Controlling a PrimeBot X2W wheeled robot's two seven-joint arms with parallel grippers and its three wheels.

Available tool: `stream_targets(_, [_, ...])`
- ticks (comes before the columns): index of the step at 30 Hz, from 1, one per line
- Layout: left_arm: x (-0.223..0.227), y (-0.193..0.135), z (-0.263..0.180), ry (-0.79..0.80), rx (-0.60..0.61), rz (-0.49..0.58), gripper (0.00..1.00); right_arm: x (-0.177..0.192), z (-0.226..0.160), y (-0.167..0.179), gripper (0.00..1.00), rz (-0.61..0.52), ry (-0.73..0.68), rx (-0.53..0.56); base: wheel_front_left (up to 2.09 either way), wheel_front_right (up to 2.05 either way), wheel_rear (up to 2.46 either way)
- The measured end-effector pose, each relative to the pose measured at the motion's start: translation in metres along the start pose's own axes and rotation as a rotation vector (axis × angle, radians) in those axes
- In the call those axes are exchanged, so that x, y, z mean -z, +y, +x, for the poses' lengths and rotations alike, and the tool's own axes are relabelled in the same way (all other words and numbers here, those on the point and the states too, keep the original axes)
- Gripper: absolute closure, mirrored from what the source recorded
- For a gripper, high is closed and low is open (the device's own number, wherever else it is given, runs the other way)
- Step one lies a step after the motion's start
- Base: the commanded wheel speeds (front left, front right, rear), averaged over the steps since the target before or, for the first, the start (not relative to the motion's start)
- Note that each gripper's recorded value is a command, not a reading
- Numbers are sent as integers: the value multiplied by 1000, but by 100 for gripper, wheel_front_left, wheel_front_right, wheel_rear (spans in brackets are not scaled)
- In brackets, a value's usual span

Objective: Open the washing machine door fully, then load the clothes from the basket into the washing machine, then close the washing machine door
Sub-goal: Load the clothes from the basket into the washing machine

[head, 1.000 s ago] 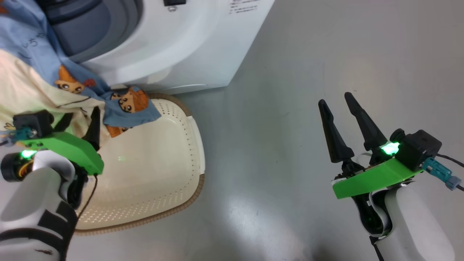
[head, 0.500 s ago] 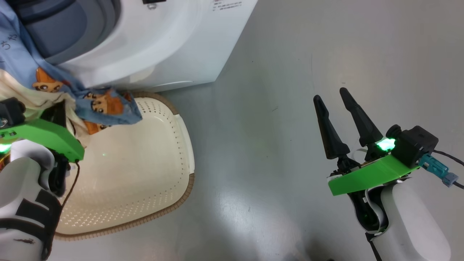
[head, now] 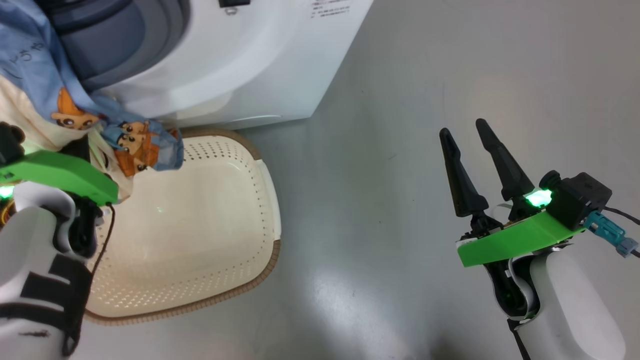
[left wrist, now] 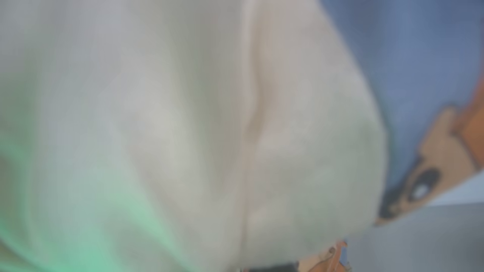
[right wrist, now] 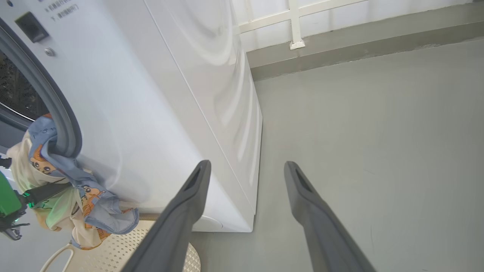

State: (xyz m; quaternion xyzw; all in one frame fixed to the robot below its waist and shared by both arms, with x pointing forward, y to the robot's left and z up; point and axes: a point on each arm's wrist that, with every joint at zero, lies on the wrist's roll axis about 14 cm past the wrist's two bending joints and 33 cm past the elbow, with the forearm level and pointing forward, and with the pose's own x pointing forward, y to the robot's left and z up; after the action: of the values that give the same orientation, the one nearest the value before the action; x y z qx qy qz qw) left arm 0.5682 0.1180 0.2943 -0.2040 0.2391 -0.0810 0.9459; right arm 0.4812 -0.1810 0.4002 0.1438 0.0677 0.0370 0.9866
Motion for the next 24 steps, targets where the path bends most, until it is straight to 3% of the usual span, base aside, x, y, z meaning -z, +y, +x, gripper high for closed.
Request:
stream_targets(12, [-43, -5, -35, -201, -1, -8, 100, -15, 2, 12, 0, 10, -39, -26, 0, 0, 0])
stream_targets(24, [-110, -23, -49, -399, 49, 100, 100, -15, -3, 16, 0, 20, -37, -31, 0, 0, 0])
